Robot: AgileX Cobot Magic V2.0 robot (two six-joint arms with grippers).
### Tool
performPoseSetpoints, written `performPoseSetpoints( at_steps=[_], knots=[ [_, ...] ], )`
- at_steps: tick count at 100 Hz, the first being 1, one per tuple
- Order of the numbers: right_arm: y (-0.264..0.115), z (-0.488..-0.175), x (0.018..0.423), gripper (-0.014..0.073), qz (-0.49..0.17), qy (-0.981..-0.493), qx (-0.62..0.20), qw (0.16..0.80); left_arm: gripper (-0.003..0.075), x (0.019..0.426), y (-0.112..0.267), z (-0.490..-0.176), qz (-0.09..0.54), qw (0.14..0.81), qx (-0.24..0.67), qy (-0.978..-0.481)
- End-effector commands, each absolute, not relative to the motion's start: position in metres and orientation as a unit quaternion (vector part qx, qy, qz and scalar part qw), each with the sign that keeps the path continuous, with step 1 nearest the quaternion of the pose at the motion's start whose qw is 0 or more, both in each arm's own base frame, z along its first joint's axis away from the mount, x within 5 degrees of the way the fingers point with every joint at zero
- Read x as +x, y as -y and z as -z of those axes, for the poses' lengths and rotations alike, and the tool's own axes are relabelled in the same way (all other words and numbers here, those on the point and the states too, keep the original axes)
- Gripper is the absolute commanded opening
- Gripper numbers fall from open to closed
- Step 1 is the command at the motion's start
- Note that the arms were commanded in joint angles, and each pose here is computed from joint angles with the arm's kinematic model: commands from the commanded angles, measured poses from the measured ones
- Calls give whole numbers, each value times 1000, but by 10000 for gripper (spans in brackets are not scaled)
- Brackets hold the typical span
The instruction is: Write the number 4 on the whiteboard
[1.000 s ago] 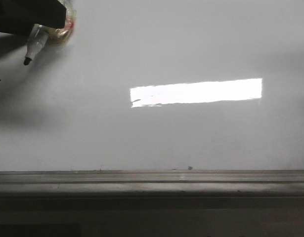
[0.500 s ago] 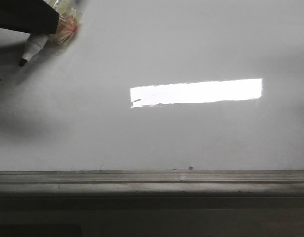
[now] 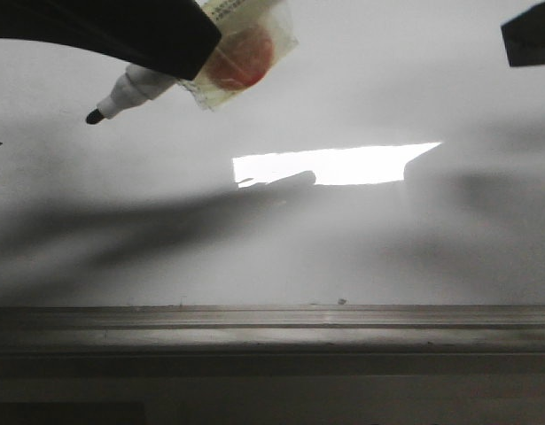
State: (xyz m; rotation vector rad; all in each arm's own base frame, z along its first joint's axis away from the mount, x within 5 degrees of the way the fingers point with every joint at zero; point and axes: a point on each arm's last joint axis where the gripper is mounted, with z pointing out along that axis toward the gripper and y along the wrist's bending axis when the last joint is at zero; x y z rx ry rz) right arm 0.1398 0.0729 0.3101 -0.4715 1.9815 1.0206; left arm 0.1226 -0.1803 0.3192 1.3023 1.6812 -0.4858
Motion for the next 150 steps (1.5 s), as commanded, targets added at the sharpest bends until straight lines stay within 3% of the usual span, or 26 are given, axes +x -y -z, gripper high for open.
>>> performPoseSetpoints(
  at_steps=[1, 19, 50, 82, 127, 136, 143, 150],
  knots=[
    [-77, -334, 145, 384, -441, -758, -205, 435, -20, 122, 186, -340, 205, 506, 523, -655],
    [-81, -346, 155, 384, -463, -749, -230, 415, -20, 123, 199, -339, 198, 501, 547, -641],
    [-84, -338, 168, 384, -501, -751, -245, 353, -20, 126, 219, -351, 192, 512, 568, -615],
    [-84, -336, 169, 379, -502, -752, -247, 348, -20, 134, 233, -358, 187, 516, 574, -607],
    [-85, -338, 168, -38, -506, -741, -258, 358, -20, 134, 234, -363, 180, 526, 582, -593],
    [-85, -338, 168, -71, -506, -741, -258, 358, -15, 134, 234, -363, 180, 526, 582, -593],
    [-85, -338, 169, -71, -505, -742, -258, 358, 31, 134, 233, -362, 180, 522, 585, -594],
    [-85, -338, 169, -71, -504, -742, -256, 360, 138, 134, 233, -362, 179, 522, 584, -595]
  ],
)
